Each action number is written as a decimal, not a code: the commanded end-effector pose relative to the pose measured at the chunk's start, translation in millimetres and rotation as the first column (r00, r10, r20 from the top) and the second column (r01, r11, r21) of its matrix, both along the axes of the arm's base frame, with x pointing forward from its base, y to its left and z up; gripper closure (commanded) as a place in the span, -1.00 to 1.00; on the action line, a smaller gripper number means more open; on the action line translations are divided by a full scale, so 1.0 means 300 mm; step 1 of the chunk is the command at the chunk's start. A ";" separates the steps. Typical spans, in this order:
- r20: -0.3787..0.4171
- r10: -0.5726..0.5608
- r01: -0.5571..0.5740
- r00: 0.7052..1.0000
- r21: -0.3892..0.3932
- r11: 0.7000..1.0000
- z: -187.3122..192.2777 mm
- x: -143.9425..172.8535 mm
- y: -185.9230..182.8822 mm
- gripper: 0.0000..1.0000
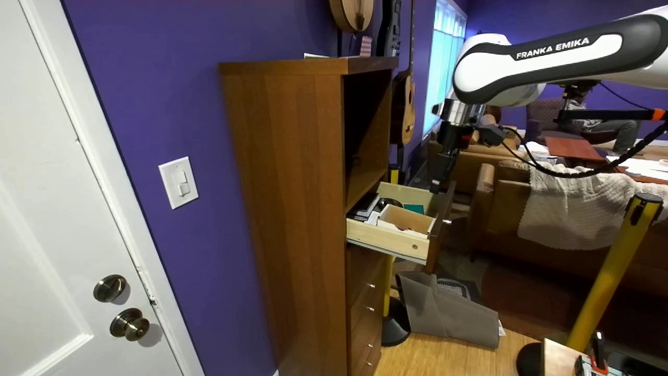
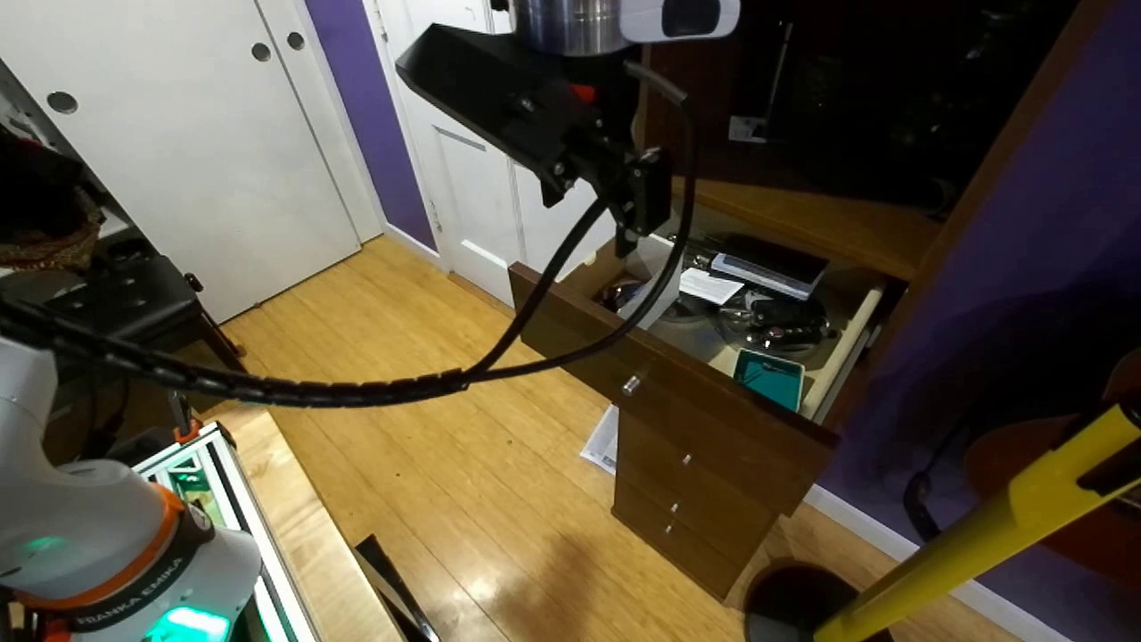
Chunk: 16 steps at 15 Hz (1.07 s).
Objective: Put the small white drawer in the top drawer and then close the drawer
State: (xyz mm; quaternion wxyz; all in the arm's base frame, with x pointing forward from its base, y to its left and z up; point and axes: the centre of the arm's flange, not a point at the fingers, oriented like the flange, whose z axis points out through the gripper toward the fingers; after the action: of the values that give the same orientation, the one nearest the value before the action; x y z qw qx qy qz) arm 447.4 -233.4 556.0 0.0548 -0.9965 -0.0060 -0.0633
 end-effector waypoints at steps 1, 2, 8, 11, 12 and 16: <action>-0.107 -0.013 0.010 0.994 -0.031 0.999 -0.019 -0.093 0.003 -1.00; -0.135 -0.008 0.003 0.991 -0.036 0.999 -0.036 -0.101 0.001 -0.50; -0.257 -0.087 0.067 0.962 -0.086 0.994 -0.203 -0.124 -0.018 0.30; -0.237 -0.136 0.122 0.962 -0.074 0.990 -0.267 -0.109 -0.015 0.75; -0.218 -0.143 0.129 0.965 -0.076 0.989 -0.281 -0.098 -0.016 0.92; -0.116 -0.153 0.143 0.981 -0.093 0.985 -0.307 -0.056 -0.010 1.00</action>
State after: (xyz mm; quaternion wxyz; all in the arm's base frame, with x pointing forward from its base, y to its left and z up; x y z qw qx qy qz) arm 426.6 -239.7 475.2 0.0121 -0.9976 0.0619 0.0279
